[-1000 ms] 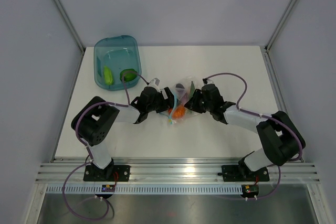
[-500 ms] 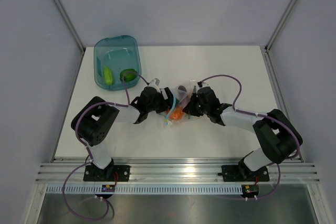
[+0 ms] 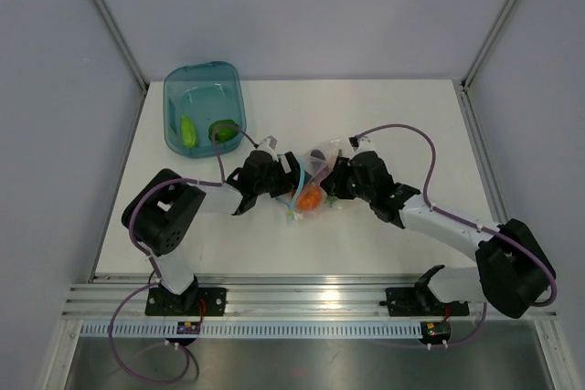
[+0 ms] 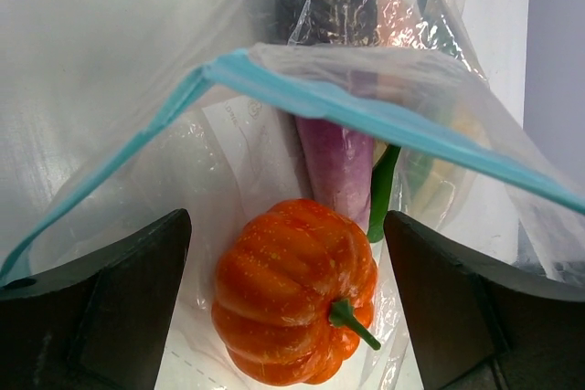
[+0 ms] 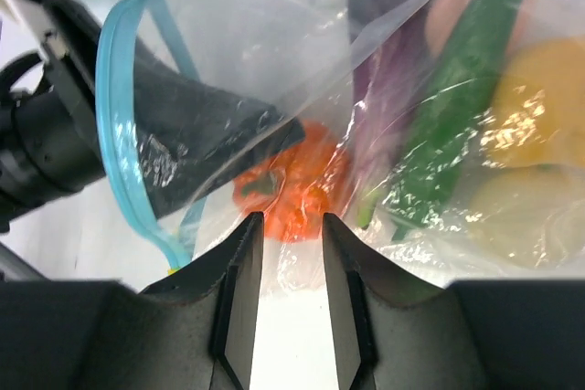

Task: Open the zip-top bag and remove the fake food
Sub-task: Pick up the fake vegetable from the zipper food storage bag, then place the fake vegetable in the bin, then pick up the fake vegetable from the zipper food storage bag.

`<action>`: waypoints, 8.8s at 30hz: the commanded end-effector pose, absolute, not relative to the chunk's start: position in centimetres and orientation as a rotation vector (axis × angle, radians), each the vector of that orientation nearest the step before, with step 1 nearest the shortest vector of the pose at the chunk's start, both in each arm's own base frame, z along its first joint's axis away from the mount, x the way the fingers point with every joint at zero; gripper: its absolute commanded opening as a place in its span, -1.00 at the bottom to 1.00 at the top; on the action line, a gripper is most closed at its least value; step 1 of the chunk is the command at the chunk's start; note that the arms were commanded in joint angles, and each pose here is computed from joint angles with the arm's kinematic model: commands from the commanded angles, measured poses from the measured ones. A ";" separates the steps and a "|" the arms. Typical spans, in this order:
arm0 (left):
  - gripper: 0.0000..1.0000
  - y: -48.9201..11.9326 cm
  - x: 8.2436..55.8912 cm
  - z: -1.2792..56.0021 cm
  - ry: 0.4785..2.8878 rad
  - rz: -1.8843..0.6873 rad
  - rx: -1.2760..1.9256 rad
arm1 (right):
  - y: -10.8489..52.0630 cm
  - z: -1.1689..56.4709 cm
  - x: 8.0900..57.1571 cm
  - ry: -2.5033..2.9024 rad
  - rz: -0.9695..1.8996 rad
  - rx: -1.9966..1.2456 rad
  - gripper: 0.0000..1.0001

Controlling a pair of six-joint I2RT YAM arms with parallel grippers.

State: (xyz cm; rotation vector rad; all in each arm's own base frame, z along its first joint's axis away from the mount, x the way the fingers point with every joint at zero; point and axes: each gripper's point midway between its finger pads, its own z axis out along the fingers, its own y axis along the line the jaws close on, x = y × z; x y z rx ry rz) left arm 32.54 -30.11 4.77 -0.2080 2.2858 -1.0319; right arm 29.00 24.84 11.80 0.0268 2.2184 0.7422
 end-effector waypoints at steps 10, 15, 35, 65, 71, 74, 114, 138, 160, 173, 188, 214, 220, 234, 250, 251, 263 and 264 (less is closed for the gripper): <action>0.81 -30.9 33.4 7.3 2.243 -1.070 -0.180 | 28.8 8.7 26.9 2.278 0.810 -0.169 -0.19; 0.82 -30.7 33.3 7.3 2.251 -1.061 -0.185 | 29.5 7.4 26.9 2.309 0.793 -0.185 -0.19; 0.81 -30.4 32.6 6.6 2.284 -1.061 -0.225 | 30.0 5.6 30.0 2.290 0.706 -0.078 -0.11; -0.32 -27.0 33.9 11.0 2.170 -0.898 -0.198 | 26.9 6.9 30.9 2.254 0.542 0.040 -0.16; -0.31 -24.1 34.5 11.0 2.205 -0.699 -0.240 | 26.1 7.7 31.1 2.234 0.508 0.058 -0.16; -0.31 -22.7 34.9 11.1 2.203 -0.634 -0.271 | 25.6 8.3 31.0 2.212 0.496 0.065 -0.16; -0.29 -1.1 45.6 19.2 1.614 -0.219 -1.071 | 24.4 12.0 30.5 2.106 0.528 0.059 -0.15; 0.98 0.6 44.6 20.5 1.631 -0.242 -1.138 | 23.8 12.6 30.5 2.071 0.524 0.070 -0.01; 0.86 -15.4 35.2 17.0 1.815 -0.743 -0.769 | 21.4 13.3 30.8 2.035 0.414 0.123 -0.04; 0.29 -22.4 33.7 13.0 1.962 -0.929 -0.536 | 20.9 13.3 30.6 2.035 0.401 0.136 -0.05; 0.27 -24.6 33.5 12.3 2.056 -0.995 -0.454 | 20.6 13.3 30.5 2.038 0.399 0.146 -0.05; 0.10 -28.8 33.6 9.4 2.192 -1.070 -0.313 | 21.2 12.5 30.7 2.068 0.391 0.126 -0.05; 0.08 -28.6 33.7 8.7 2.211 -1.035 -0.326 | 21.1 12.4 30.8 2.070 0.384 0.125 -0.07; 0.04 -27.8 34.5 6.0 2.240 -0.927 -0.342 | 21.9 12.1 33.3 2.113 0.410 0.158 -0.10; 0.01 -28.7 36.0 5.6 2.201 -0.878 -0.251 | 23.3 9.8 40.8 2.219 0.308 0.180 -0.12; 0.01 -28.7 36.4 5.8 2.187 -0.856 -0.245 | 22.9 9.6 41.3 2.220 0.303 0.191 -0.12; 0.03 -29.9 37.7 5.1 2.179 -0.799 -0.154 | 24.3 6.3 41.6 2.306 0.411 0.178 -0.15; 0.03 -30.1 37.8 5.3 2.175 -0.803 -0.150 | 24.4 6.1 41.4 2.313 0.419 0.175 -0.15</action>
